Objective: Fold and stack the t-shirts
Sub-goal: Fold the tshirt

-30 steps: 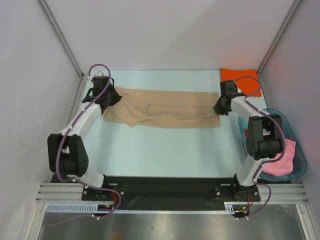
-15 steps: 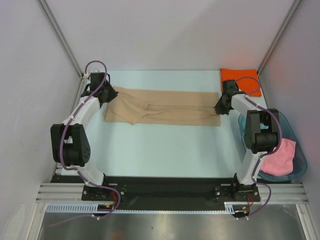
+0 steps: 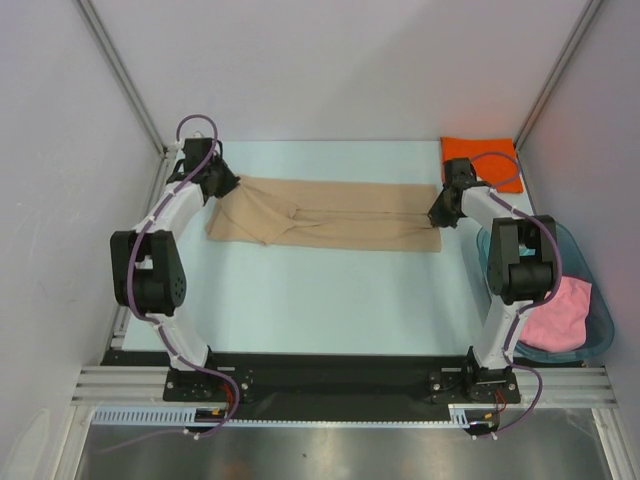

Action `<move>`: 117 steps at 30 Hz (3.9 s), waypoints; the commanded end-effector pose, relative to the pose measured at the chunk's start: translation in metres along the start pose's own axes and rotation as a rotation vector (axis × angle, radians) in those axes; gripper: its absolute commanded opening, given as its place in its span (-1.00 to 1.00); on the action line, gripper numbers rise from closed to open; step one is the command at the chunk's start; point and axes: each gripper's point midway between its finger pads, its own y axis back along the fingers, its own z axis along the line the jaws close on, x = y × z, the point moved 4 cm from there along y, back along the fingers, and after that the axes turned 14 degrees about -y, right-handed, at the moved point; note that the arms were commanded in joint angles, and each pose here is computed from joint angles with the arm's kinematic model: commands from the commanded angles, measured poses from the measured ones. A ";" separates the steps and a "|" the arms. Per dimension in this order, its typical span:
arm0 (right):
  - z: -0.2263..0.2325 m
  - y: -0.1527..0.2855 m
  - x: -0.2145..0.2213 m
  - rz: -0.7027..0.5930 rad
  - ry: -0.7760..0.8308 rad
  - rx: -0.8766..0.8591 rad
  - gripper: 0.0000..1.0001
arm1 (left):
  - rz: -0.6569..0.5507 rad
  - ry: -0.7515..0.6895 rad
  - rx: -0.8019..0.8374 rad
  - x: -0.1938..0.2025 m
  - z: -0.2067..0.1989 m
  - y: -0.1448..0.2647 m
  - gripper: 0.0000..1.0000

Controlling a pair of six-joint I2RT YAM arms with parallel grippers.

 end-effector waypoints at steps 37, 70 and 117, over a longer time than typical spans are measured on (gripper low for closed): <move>0.025 -0.013 -0.038 -0.069 0.064 -0.063 -0.46 | -0.044 -0.046 -0.062 -0.028 0.026 -0.017 -0.38; 0.249 0.018 0.233 0.314 0.210 -0.840 -1.00 | 0.168 -0.128 0.325 0.080 -0.054 0.004 -0.34; 0.233 0.023 0.146 0.259 0.312 -0.657 -0.78 | 0.278 -0.178 0.226 0.124 -0.045 -0.018 -0.38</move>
